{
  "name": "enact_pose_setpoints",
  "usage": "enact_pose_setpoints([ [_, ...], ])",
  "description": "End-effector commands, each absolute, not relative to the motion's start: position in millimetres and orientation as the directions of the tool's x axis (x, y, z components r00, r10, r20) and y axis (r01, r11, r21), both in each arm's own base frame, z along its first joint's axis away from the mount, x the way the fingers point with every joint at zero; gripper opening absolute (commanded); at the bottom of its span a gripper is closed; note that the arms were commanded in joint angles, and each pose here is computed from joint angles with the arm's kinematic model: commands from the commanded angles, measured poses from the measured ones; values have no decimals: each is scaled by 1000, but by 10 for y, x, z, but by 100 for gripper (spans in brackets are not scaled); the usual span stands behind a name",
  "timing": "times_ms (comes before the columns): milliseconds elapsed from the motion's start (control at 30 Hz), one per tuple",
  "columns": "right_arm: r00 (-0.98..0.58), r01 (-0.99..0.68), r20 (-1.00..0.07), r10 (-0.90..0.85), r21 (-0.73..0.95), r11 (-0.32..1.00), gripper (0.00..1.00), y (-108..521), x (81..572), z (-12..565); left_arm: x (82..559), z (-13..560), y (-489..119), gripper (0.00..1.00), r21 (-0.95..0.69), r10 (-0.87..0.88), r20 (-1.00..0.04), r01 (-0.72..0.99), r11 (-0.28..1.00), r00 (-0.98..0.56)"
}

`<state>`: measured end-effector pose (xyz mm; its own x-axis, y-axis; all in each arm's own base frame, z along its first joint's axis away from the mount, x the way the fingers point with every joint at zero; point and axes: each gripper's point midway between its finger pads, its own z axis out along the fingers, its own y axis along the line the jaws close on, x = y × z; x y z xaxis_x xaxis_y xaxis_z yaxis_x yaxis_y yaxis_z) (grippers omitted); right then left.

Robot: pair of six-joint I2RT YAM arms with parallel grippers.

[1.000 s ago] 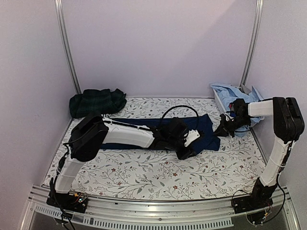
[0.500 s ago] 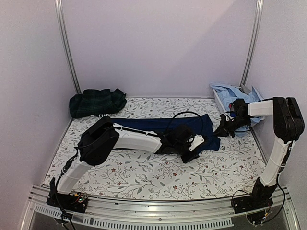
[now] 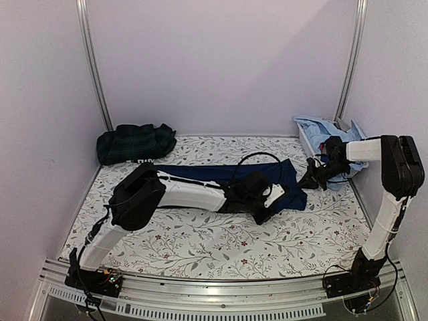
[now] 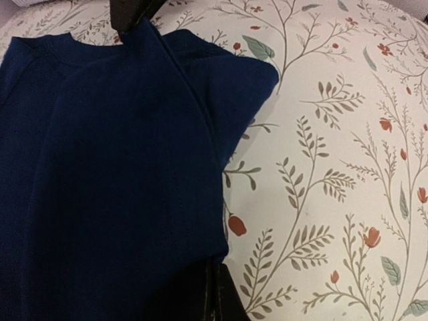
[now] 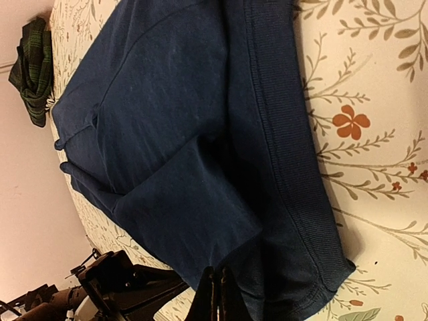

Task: Fold and stack the mixed laundry pile
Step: Adjust the rectangle-folded T-shirt at the center of the board.

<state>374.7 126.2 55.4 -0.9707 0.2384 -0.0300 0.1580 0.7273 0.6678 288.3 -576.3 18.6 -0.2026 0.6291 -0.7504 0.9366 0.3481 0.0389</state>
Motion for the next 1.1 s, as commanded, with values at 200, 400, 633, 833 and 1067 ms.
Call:
enact_pose_setpoints([
  [200, -944, -67, -263, 201, 745, 663, 0, 1518, 4266, 1436, 3393, 1289, -5404, 0, -75, 371, -880, 857, 510, -298],
  [400, -945, -108, -282, 167, 749, 653, 0, 1743, 4432, 1474, 3540, 1240, -5157, 0, -138, 331, -868, 820, 555, -370],
  [633, -940, -146, -312, 138, 735, 663, 0, 2015, 4639, 1526, 3734, 1213, -4878, 0, -242, 230, -851, 742, 625, -471],
  [833, -954, -42, -245, 173, 682, 731, 0, 1921, 4579, 1211, 3738, 1149, -4835, 0, -253, 239, -843, 748, 614, -481],
  [1067, -947, 123, -167, 275, 602, 789, 0, 1243, 4176, 809, 3611, 1057, -4930, 0, -255, 291, -831, 791, 556, -473],
])
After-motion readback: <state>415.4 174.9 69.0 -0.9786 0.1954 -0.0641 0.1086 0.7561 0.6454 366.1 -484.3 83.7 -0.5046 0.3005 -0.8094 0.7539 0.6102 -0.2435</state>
